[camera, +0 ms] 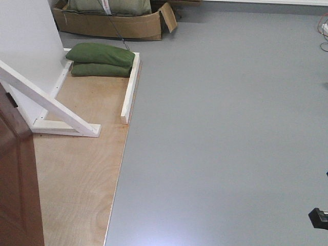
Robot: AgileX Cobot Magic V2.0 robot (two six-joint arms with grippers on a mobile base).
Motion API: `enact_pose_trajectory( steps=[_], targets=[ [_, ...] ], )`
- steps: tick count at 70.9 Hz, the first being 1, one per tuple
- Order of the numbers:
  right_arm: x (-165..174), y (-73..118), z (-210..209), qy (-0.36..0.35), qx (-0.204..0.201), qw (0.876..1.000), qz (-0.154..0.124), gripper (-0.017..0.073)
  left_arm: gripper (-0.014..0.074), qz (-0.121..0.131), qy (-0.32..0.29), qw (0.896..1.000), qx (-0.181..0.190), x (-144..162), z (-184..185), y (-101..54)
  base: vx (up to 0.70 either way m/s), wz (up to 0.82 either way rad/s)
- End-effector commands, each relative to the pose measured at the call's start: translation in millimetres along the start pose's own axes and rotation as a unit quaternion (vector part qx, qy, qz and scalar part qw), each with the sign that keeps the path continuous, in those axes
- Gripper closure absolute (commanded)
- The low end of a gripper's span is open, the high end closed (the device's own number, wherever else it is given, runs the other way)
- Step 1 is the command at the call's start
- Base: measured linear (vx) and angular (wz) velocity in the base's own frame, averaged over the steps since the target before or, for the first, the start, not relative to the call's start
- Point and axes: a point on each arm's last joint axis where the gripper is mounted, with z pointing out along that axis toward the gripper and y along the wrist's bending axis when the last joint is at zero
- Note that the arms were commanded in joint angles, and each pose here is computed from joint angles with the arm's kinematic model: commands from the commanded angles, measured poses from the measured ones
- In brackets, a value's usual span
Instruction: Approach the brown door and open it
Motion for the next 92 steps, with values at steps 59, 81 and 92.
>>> enact_pose_trajectory(
  steps=[59, 81, 92],
  targets=[
    [-7, -0.2, -1, -0.043, 0.001, 0.999, -0.007, 0.0559, 0.0583, 0.229, 0.23, 0.888, -0.326, 66, 1, 16.5, 0.0, 0.0],
    [-7, -0.2, -1, -0.043, 0.001, 0.999, -0.007, 0.0559, 0.0583, 0.234, 0.297, 0.834, -0.402, 82, 32, 11.3, 0.0, 0.0],
    [-7, -0.2, -1, -0.043, 0.001, 0.999, -0.007, 0.0559, 0.0583, 0.244, 0.321, 0.827, -0.392, 97, 35, 6.7, 0.0, 0.0]
  ],
)
